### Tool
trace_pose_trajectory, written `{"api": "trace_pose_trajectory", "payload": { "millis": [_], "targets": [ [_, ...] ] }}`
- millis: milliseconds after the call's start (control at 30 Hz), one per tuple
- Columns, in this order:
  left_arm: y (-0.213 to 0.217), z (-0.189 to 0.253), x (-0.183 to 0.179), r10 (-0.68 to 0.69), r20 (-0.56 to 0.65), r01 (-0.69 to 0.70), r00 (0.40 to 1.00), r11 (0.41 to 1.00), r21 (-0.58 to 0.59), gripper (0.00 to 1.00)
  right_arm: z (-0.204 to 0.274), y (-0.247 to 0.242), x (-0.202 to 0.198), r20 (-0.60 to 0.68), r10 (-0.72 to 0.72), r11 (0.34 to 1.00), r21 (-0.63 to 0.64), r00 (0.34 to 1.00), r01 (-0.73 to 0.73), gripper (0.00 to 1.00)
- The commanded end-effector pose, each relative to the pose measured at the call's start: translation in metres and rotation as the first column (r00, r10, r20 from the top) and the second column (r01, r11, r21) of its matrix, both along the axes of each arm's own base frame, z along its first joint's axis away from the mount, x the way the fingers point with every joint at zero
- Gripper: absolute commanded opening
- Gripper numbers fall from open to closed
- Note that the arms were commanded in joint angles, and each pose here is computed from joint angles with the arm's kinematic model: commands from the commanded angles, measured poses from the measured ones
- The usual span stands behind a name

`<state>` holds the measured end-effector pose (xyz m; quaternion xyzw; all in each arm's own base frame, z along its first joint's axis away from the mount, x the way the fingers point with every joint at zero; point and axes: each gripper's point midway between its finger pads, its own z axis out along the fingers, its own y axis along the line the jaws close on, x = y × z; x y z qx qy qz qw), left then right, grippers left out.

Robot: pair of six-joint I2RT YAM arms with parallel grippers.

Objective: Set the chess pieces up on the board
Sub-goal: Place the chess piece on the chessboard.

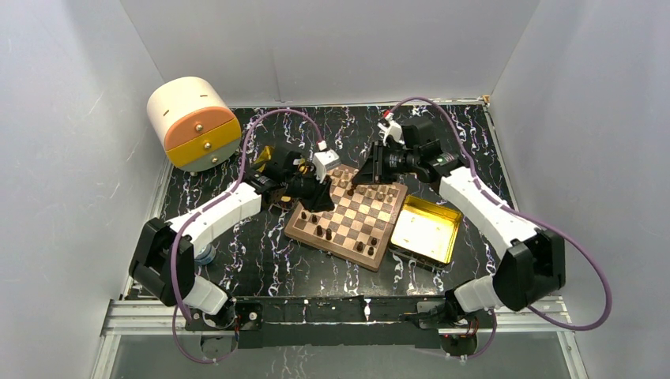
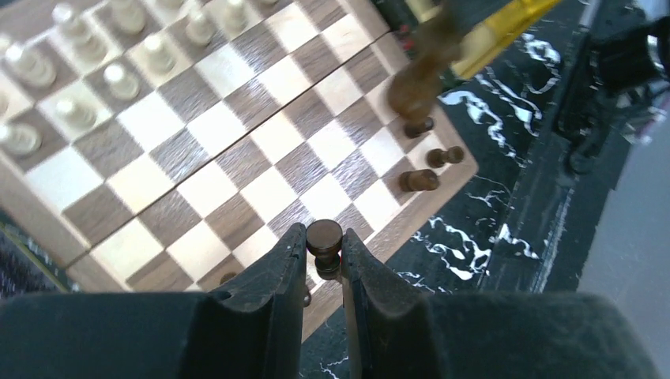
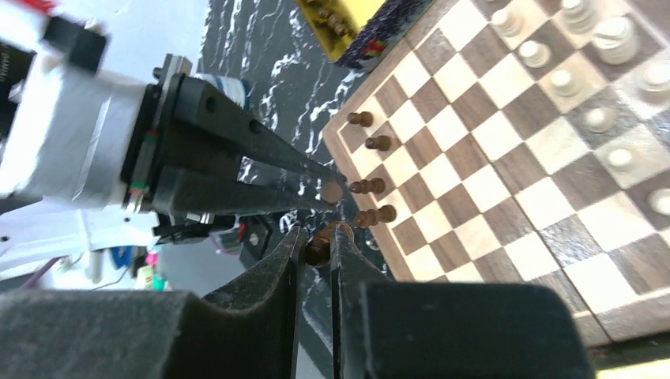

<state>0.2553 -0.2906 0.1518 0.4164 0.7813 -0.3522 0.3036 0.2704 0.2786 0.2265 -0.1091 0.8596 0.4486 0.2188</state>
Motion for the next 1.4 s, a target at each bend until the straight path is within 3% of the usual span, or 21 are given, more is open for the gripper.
{"api": "trace_pose_trajectory", "payload": {
  "millis": [0, 267, 467, 633, 800, 1367],
  "targets": [
    [0.017, 0.008, 0.023, 0.183, 0.055, -0.184, 0.982, 0.983, 0.022, 0.00, 0.021, -0.018, 0.009, 0.195, -0.077, 0.996, -0.033, 0.978, 0.085, 0.13],
    [0.046, 0.010, 0.062, 0.403, -0.053, -0.405, 0.914, 0.914, -0.027, 0.00, 0.009, -0.028, -0.002, 0.366, -0.059, 0.993, -0.077, 0.929, 0.093, 0.13],
    [0.093, 0.021, 0.095, 0.621, -0.139, -0.634, 0.771, 0.770, -0.075, 0.00, -0.009, -0.007, -0.030, 0.444, 0.062, 0.986, -0.167, 0.894, 0.015, 0.13],
    [0.115, 0.023, 0.106, 0.684, -0.210, -0.710, 0.699, 0.698, -0.093, 0.01, -0.024, 0.018, -0.055, 0.500, 0.177, 0.970, -0.232, 0.848, -0.066, 0.12],
    [0.114, 0.033, 0.107, 0.675, -0.229, -0.709, 0.701, 0.694, -0.126, 0.01, -0.044, 0.030, -0.071, 0.539, 0.247, 0.951, -0.296, 0.805, -0.094, 0.12],
    [0.108, 0.045, 0.104, 0.636, -0.236, -0.674, 0.735, 0.721, -0.159, 0.02, -0.106, 0.024, -0.088, 0.511, 0.270, 0.926, -0.371, 0.816, -0.075, 0.14]
  ]
}}
